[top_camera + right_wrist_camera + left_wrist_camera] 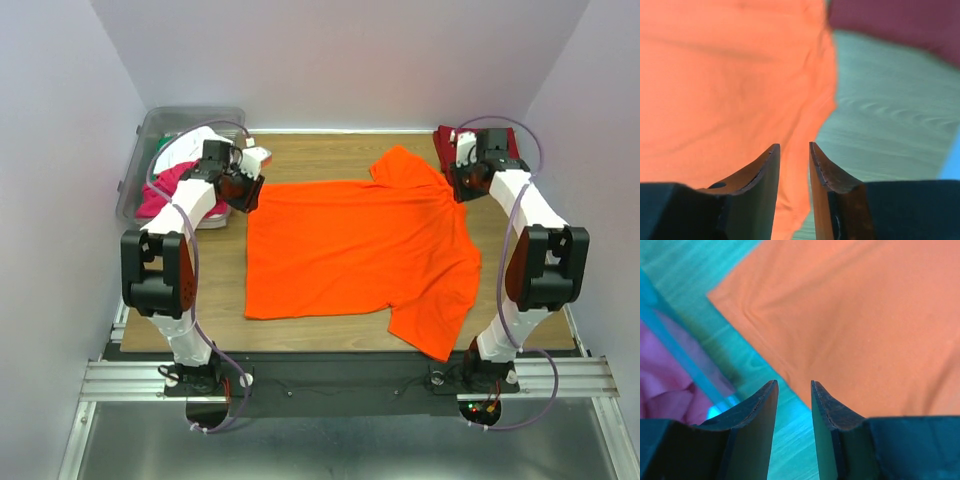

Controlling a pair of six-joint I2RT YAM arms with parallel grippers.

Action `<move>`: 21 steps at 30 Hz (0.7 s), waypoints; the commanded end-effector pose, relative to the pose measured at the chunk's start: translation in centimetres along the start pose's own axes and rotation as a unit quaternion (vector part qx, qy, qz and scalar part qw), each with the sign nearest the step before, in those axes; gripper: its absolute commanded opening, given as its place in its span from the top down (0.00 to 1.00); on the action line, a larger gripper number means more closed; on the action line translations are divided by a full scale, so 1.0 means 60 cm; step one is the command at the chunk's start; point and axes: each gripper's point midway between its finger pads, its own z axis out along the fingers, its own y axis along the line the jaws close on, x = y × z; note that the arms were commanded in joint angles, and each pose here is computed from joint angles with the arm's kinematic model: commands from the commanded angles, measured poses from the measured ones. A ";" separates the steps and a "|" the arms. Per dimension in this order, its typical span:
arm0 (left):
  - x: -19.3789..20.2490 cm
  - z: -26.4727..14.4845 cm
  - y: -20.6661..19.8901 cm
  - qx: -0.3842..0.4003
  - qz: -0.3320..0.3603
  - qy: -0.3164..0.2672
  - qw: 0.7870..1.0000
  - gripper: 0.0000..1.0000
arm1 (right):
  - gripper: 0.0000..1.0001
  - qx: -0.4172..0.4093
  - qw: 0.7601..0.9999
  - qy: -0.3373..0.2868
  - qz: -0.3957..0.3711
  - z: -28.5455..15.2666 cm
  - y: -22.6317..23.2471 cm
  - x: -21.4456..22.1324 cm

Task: Fold and stack the t-shirts
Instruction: Fold the tshirt

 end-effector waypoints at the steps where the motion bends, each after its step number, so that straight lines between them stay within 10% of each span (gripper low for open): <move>1: 0.067 0.032 -0.032 0.029 0.009 0.041 0.999 0.56 | 0.67 -0.067 0.994 0.088 -0.003 0.047 0.048 0.104; 21: 0.315 -0.051 -0.127 0.078 0.093 0.203 0.972 0.60 | 0.73 -0.120 0.959 0.240 -0.095 -0.051 0.113 0.370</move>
